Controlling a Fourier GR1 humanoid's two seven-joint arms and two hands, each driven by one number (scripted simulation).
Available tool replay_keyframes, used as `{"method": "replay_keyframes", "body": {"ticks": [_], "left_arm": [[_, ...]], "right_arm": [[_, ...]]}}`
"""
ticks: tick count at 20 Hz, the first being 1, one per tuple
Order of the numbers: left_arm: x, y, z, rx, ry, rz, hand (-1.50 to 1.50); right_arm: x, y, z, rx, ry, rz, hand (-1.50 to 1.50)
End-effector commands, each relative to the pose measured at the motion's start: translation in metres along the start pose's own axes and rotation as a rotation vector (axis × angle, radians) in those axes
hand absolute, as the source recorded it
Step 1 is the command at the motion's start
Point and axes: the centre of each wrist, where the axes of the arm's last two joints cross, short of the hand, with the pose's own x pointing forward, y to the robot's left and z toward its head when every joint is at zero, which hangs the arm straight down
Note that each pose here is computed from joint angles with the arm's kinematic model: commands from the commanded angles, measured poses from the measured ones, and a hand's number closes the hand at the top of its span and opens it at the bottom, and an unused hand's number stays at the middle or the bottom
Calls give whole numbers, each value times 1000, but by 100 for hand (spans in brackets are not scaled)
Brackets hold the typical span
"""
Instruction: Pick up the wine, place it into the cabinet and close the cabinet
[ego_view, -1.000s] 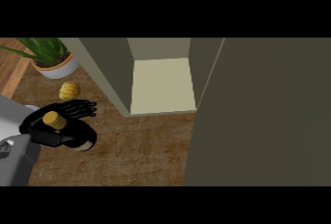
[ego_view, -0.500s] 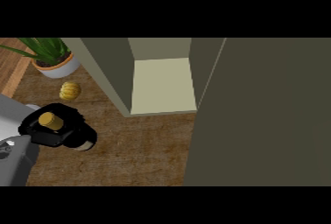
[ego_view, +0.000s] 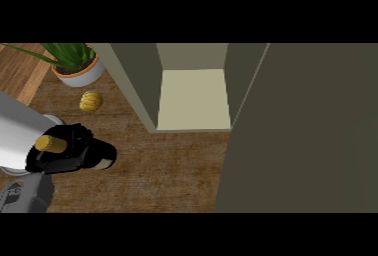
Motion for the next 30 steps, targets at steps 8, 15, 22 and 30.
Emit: {"method": "replay_keyframes", "body": {"ticks": [8,15,22,30], "left_arm": [[-63,-94,42,214,-80,110,150],[-43,-120,21,162,-100,96,150],[-20,-174,5,128,-98,73,150],[1,-209,-24,215,-148,6,150]], "right_arm": [[29,-9,24,-18,-50,2,-150],[24,-8,28,-15,-57,21,-150],[32,-10,33,-12,-44,16,-150],[37,-14,42,-37,-36,22,-150]]}}
